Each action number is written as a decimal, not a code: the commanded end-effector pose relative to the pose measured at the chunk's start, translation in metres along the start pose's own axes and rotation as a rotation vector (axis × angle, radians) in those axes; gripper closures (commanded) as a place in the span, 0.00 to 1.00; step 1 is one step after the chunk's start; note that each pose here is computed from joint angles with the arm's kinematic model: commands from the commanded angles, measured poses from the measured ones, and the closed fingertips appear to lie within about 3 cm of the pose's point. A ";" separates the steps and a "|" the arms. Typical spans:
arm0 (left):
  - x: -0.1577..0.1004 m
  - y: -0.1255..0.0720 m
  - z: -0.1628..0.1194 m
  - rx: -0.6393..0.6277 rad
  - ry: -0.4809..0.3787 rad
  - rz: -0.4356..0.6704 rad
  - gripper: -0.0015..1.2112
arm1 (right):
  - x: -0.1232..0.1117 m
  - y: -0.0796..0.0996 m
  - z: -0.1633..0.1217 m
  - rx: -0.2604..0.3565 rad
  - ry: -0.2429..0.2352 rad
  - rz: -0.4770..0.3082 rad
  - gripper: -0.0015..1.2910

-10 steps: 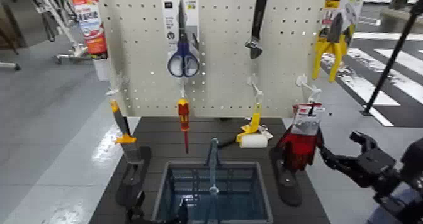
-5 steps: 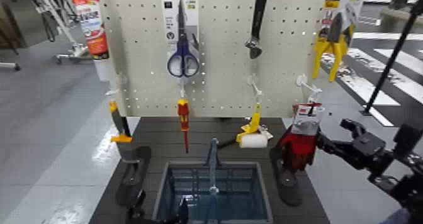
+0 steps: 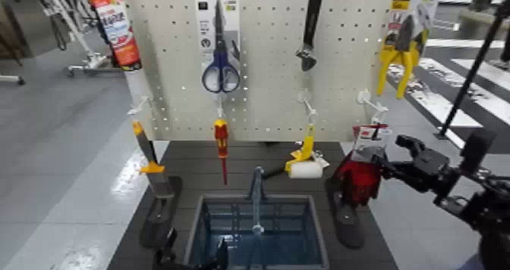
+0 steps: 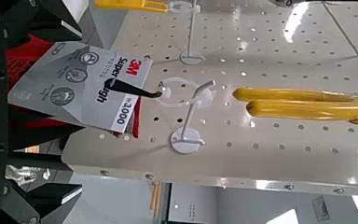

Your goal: Put the red colored gloves into the crate.

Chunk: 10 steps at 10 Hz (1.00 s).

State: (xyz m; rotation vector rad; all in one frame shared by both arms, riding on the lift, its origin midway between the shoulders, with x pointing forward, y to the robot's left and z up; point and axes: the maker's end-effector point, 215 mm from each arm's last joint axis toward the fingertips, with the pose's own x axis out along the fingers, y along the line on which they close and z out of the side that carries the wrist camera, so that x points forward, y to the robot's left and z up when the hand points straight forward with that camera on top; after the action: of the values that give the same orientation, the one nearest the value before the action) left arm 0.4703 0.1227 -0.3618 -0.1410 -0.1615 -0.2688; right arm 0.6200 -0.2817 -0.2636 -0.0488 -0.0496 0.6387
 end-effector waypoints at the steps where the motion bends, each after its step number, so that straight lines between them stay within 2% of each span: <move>1: 0.001 -0.003 0.000 -0.005 -0.001 -0.003 0.09 | 0.011 0.003 -0.004 0.011 0.011 0.038 0.11; 7: 0.003 -0.008 -0.001 -0.010 -0.001 -0.020 0.09 | 0.027 0.008 -0.006 0.012 0.022 0.081 0.11; 10: 0.004 -0.008 -0.001 -0.011 -0.001 -0.021 0.09 | 0.037 0.019 -0.008 0.014 0.029 0.112 0.11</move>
State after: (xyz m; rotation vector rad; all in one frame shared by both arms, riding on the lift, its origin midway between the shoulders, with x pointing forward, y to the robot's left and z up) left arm 0.4717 0.1154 -0.3623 -0.1452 -0.1611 -0.2916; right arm 0.6384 -0.2476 -0.2708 -0.0478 -0.0169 0.7450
